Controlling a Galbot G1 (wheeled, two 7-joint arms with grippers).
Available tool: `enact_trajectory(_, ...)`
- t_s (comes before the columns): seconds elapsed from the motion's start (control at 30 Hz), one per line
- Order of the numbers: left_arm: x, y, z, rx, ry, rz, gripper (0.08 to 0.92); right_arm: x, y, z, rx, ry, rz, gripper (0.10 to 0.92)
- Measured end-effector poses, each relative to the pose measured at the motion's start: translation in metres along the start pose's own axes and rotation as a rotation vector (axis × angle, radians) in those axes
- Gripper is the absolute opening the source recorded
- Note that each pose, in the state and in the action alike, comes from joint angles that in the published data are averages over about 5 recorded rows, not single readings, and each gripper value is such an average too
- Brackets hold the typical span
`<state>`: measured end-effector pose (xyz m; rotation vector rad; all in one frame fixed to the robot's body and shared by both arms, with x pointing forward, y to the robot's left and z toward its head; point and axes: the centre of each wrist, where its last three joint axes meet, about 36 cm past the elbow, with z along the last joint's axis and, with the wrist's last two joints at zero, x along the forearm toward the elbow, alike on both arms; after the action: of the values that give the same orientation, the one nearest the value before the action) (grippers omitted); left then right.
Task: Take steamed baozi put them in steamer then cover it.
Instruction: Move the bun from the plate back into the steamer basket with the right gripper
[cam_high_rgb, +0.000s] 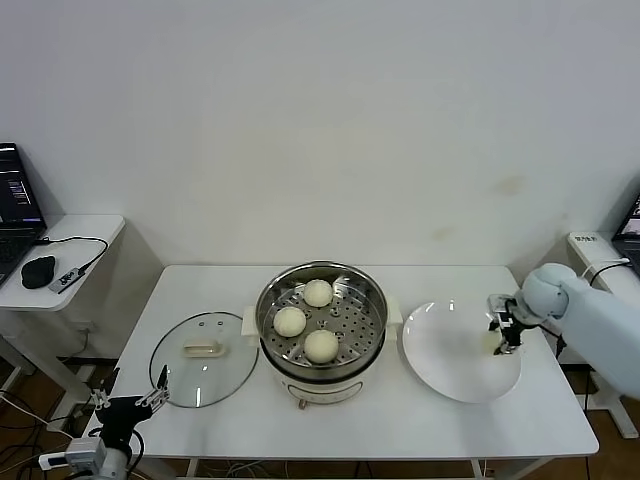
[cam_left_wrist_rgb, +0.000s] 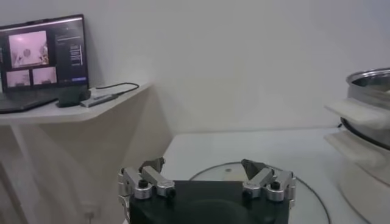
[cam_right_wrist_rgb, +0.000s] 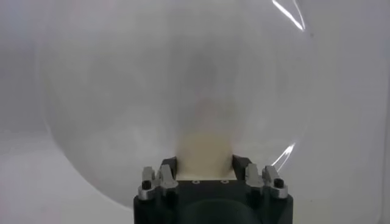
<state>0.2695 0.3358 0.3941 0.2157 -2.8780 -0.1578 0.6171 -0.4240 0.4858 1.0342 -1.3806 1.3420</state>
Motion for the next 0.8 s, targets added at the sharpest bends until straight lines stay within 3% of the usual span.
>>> enact_trajectory(0.37, -0.001, -0.005, 0.000, 0.005, -0.002, 0.009, 0.823, 0.096, -0.034, -0.047, 0.056, -0.088, 0.075, 0.585)
enact_trajectory(0.6, -0.001, -0.009, 0.000, 0.001, -0.001, 0.018, 0.823, 0.163, -0.050, -0.115, 0.108, -0.189, 0.128, 0.588)
enact_trajectory(0.8, 0.000, -0.010, -0.001, 0.004, -0.002, 0.019, 0.823, 0.190, -0.048, -0.177, 0.135, -0.266, 0.122, 0.594)
